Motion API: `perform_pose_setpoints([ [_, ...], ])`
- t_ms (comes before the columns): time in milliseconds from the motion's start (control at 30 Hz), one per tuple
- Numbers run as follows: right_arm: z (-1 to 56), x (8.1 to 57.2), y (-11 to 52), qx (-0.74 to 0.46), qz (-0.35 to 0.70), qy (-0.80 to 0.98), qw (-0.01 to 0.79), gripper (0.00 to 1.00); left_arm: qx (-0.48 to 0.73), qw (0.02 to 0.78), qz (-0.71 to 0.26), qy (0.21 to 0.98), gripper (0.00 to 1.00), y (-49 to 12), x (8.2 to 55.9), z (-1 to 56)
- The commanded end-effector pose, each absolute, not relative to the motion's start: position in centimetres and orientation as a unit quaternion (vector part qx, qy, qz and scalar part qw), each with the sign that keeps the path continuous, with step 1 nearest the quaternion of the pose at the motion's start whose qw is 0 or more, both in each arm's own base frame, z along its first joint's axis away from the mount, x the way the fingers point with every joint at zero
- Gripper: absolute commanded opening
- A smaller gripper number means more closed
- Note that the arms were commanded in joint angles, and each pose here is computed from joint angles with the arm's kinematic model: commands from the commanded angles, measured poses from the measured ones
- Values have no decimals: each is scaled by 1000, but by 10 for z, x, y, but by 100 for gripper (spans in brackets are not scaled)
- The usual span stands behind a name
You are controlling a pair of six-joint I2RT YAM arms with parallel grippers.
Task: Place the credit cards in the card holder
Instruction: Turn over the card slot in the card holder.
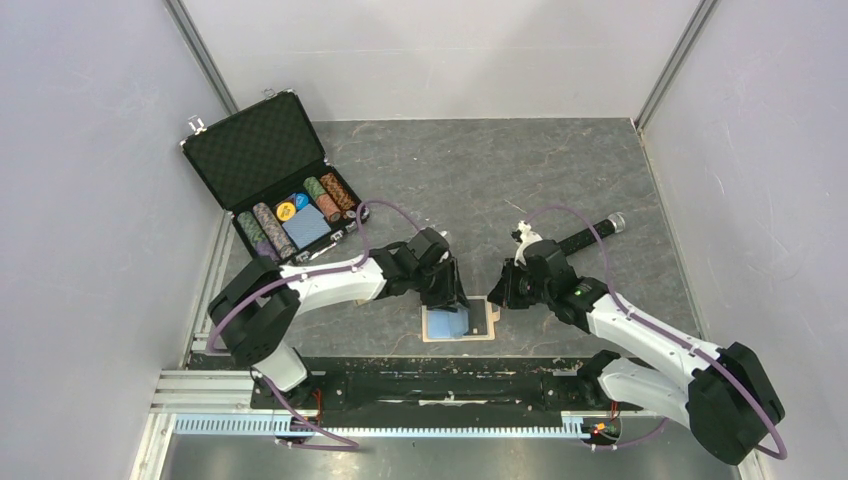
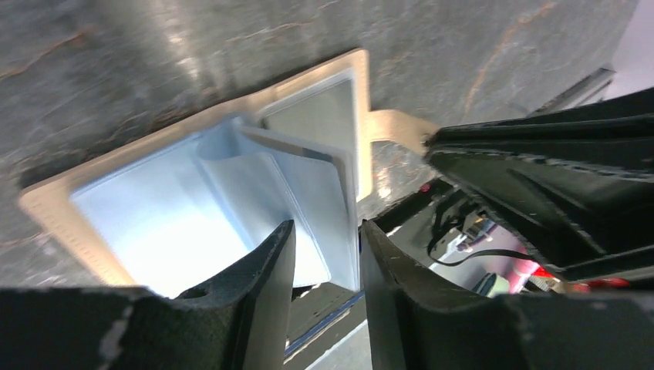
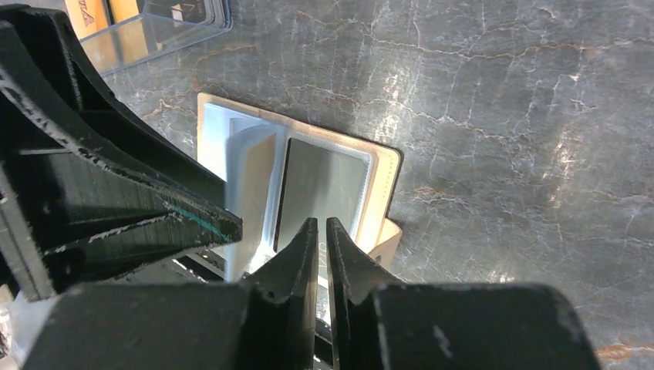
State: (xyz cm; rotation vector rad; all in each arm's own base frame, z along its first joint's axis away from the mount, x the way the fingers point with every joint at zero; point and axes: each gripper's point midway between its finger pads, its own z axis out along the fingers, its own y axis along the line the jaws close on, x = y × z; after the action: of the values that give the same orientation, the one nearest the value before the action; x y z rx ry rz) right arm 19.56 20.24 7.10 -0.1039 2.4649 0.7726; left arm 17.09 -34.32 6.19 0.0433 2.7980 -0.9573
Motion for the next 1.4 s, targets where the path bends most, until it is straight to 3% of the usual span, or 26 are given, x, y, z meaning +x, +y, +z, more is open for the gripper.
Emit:
perform_pose_setpoints([
  [0,89,209,201,-36,283,908,306,10,26,90,-384,918,45,-382,173,87],
  [233,97,210,198,-37,270,913,304,14,38,58,-406,911,50,-403,159,85],
  [567,110,209,210,-68,278,920,268,30,37,97,-490,866,56,-403,180,157],
  [900,145,239,260,-120,338,899,250,48,-72,179,-538,820,62,-305,251,200],
  [1133,161,263,326,-182,387,877,219,55,-142,214,-436,863,65,-200,264,184],
  [1367,154,264,400,-233,411,864,175,57,-158,215,-222,938,66,-118,241,159],
])
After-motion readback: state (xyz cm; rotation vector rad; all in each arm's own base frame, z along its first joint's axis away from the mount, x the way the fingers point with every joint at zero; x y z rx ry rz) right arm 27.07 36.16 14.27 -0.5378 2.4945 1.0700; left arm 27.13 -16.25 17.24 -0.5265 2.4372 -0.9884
